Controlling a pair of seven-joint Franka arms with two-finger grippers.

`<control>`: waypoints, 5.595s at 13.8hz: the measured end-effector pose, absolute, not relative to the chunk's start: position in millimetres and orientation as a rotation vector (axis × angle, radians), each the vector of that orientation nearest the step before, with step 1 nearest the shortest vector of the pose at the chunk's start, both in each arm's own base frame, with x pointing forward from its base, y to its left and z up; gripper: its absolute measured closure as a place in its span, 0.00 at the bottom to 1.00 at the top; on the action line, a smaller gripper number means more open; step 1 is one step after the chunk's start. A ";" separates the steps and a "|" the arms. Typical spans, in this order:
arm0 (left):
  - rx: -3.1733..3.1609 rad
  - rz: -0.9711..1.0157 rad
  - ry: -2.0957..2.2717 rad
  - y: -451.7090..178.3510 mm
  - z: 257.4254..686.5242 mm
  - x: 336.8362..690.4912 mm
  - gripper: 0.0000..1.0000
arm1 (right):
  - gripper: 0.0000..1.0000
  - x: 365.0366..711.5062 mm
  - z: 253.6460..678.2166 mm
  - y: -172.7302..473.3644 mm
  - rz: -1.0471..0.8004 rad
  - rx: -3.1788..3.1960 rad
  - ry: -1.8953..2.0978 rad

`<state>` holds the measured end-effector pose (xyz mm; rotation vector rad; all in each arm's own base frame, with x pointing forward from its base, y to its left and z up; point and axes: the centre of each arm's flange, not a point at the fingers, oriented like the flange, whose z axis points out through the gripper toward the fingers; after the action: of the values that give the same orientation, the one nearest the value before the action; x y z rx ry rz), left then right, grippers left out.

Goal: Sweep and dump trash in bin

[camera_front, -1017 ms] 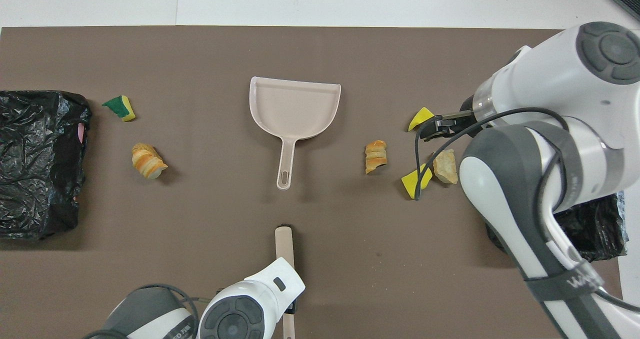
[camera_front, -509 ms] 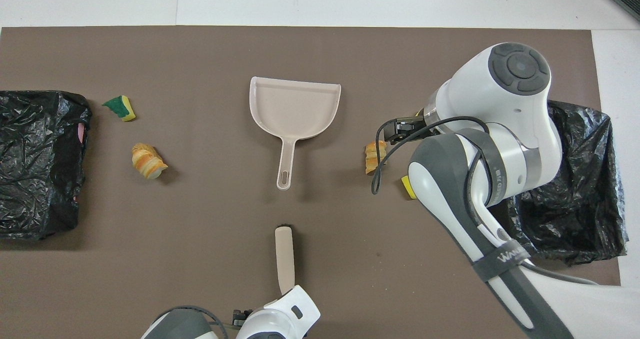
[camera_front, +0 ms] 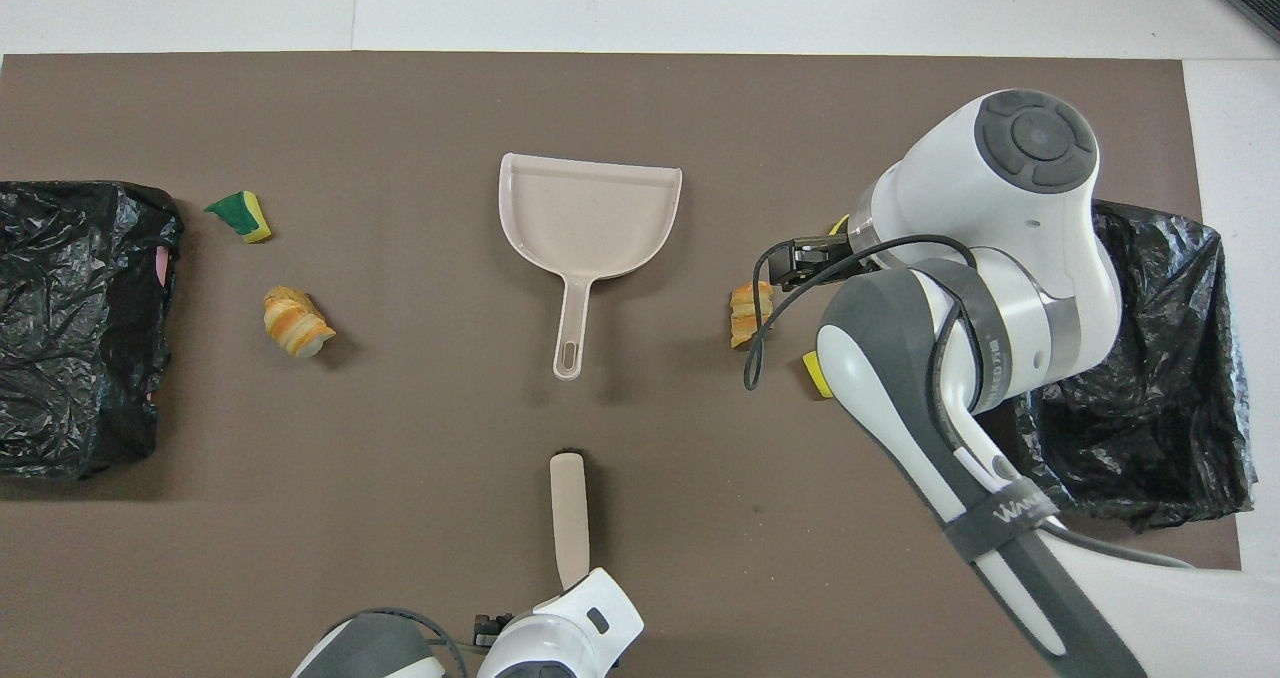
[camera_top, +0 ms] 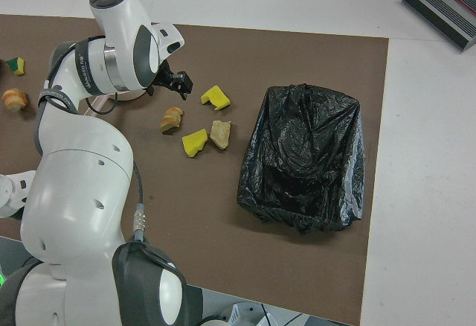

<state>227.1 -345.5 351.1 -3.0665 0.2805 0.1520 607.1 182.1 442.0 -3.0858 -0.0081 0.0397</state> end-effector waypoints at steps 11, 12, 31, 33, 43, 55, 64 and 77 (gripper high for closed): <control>-3.236 -0.054 -0.068 -260.3 458.2 417.5 0.00 | 0.00 607.1 441.9 182.1 0.040 -3.086 -0.008; -3.237 -0.065 -0.077 -238.9 476.3 435.3 0.00 | 0.00 607.1 441.9 182.1 0.040 -3.086 -0.008; -3.174 0.104 0.054 -217.4 492.6 423.4 0.00 | 0.00 572.5 412.5 324.4 -0.086 -3.026 0.137; -3.157 0.118 0.054 -252.7 462.8 391.8 0.00 | 0.00 566.5 393.4 347.9 -0.089 -3.018 0.145; -3.104 0.114 0.173 -365.2 363.3 228.6 0.00 | 0.00 569.2 380.3 357.5 -0.104 -3.009 0.156; -3.089 0.131 0.157 -358.4 347.3 220.8 0.71 | 0.00 569.3 376.6 357.9 -0.097 -3.012 0.156; -3.028 0.262 0.149 -317.9 363.4 265.3 0.74 | 0.00 584.4 386.4 365.3 -0.138 -2.988 0.158; -3.142 0.190 -0.058 -76.4 470.8 403.8 0.74 | 0.50 554.2 336.0 455.5 -0.242 -3.119 -0.213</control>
<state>403.8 -76.4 470.8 -3.1424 -0.0580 0.1896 554.2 455.5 336.0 -3.1185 -0.2127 -0.2422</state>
